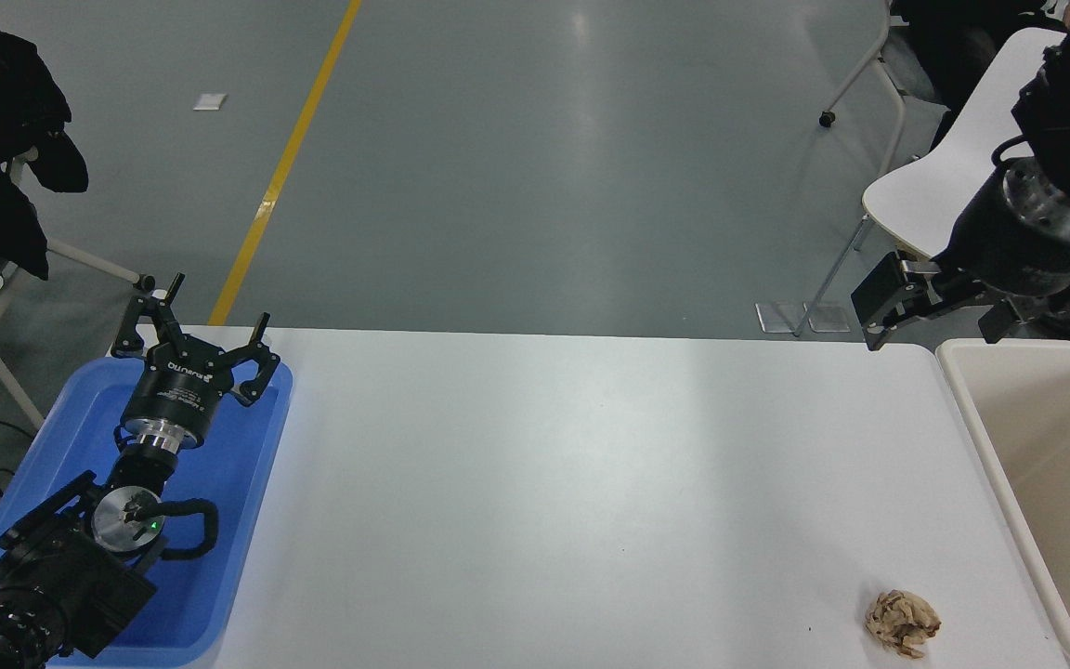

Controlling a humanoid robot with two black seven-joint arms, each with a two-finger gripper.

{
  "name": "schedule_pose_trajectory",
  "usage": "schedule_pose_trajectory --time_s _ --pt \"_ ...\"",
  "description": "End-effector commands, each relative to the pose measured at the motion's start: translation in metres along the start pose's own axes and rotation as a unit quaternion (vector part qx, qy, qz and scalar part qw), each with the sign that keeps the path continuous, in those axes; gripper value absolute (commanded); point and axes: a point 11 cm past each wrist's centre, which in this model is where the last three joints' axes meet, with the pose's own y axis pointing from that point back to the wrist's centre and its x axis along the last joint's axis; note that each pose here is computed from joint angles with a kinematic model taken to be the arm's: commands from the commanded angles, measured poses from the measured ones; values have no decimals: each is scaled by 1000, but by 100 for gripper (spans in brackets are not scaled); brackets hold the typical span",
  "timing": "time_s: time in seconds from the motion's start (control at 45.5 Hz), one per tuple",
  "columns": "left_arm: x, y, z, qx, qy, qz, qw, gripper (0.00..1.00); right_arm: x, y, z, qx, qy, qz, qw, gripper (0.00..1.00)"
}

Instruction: Pick up paper ball place in dustbin

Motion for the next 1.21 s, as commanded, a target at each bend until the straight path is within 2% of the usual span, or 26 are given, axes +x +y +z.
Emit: schedule_pose_trajectory --time_s 0.0,1.187 --pt "0 0 0 -1 0 0 1000 100 0 -1 1 1 -1 -1 1000 100" --pt "1 1 0 0 0 0 1000 100 1 1 -5 13 1 3 1000 100"
